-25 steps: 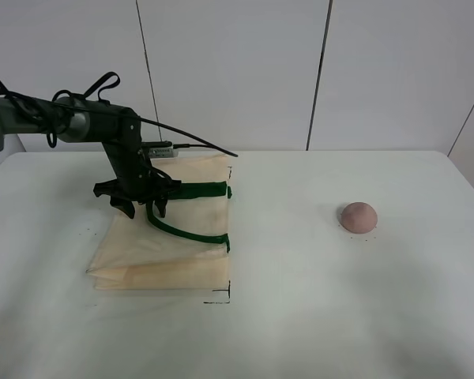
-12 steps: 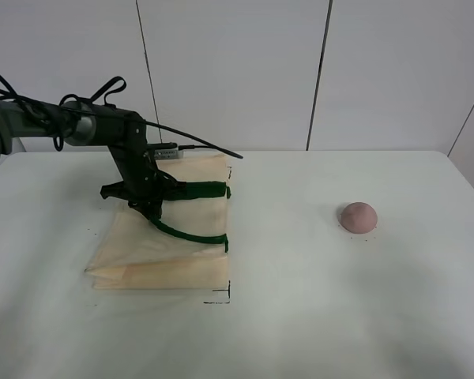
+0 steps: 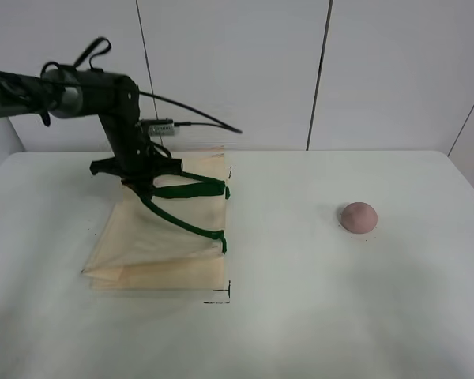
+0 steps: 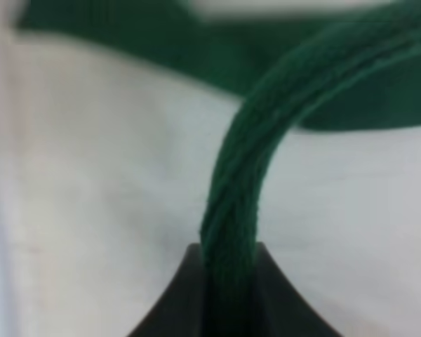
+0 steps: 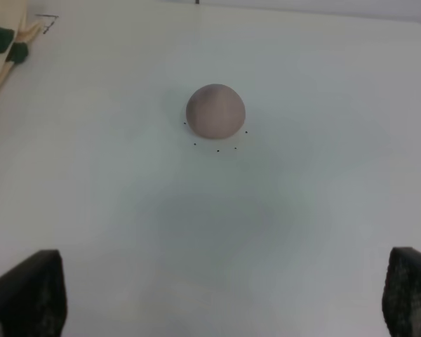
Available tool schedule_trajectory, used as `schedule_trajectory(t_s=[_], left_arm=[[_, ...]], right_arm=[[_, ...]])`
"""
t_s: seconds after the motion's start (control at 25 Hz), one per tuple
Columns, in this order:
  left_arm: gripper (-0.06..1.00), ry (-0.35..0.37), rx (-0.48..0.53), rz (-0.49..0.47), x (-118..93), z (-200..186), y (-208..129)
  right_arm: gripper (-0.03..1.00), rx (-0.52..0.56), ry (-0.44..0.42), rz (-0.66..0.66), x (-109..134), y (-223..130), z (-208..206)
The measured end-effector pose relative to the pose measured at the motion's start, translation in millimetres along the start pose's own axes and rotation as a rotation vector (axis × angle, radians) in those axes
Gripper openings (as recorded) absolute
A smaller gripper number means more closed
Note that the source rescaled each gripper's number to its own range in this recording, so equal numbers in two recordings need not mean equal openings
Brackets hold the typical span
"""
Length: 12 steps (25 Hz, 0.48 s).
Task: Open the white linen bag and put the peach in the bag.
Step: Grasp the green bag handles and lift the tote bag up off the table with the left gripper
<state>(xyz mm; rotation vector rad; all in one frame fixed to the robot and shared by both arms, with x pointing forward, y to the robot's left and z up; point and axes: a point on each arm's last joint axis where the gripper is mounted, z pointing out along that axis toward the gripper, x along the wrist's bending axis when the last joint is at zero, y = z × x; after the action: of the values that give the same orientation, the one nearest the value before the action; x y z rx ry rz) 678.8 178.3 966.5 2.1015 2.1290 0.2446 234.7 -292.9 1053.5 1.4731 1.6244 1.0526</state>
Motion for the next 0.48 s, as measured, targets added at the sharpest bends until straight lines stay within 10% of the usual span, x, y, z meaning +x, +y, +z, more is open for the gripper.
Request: schedule_trajectory(t_s=[0.48], left_arm=[[0.0,-0.093,-0.275,0.192,-3.9,-167.7,14.4]], right_arm=[[1.0,0.0,0.0,0.0,0.0,0.0,0.0]])
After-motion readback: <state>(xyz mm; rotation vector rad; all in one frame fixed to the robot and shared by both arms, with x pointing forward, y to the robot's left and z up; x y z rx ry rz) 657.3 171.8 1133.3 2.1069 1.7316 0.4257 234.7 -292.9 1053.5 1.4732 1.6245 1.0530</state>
